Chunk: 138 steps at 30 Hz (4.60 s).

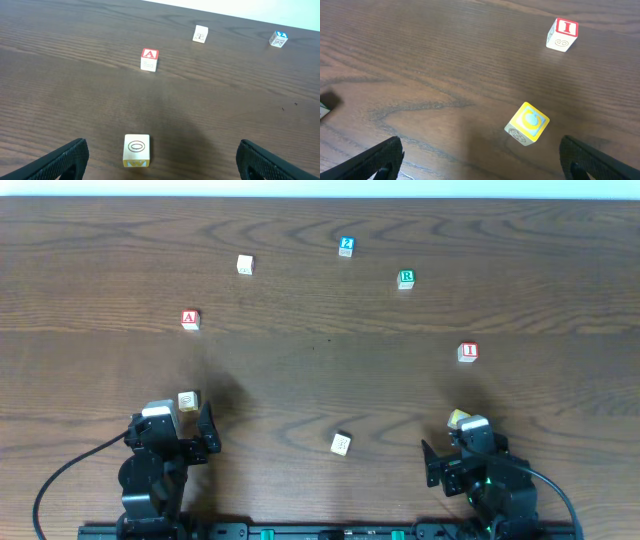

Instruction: Spell out Ai2

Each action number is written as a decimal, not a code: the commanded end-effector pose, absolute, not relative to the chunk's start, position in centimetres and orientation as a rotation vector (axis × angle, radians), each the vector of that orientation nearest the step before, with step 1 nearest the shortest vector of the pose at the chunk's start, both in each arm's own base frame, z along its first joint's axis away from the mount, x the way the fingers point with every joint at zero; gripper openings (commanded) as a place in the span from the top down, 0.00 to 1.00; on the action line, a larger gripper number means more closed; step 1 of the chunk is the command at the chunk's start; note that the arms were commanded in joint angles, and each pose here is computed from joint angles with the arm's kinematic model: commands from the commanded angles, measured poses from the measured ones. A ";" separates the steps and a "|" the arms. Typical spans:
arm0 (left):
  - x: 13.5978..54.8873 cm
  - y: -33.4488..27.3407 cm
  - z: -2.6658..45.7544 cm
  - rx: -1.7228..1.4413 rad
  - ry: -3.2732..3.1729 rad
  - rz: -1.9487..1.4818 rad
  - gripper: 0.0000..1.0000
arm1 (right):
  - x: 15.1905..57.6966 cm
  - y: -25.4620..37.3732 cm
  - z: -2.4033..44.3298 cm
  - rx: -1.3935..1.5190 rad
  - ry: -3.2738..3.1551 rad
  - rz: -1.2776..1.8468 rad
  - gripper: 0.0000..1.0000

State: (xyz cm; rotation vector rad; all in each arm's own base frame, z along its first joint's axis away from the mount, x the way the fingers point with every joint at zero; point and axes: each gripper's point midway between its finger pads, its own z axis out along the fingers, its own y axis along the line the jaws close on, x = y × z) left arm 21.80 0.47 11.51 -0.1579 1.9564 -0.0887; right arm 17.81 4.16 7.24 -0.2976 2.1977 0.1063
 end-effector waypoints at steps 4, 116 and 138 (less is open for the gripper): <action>21.8 0.3 10.8 -0.130 1.971 -0.087 0.05 | 17.8 4.1 6.8 -0.308 2.201 0.097 0.01; 21.8 0.3 10.8 -0.130 1.971 -0.087 0.05 | 37.6 -3.2 5.9 0.325 2.962 0.166 0.04; 21.8 0.3 10.8 -0.130 1.971 -0.087 0.05 | 37.9 -2.8 1.2 0.079 3.062 0.028 0.34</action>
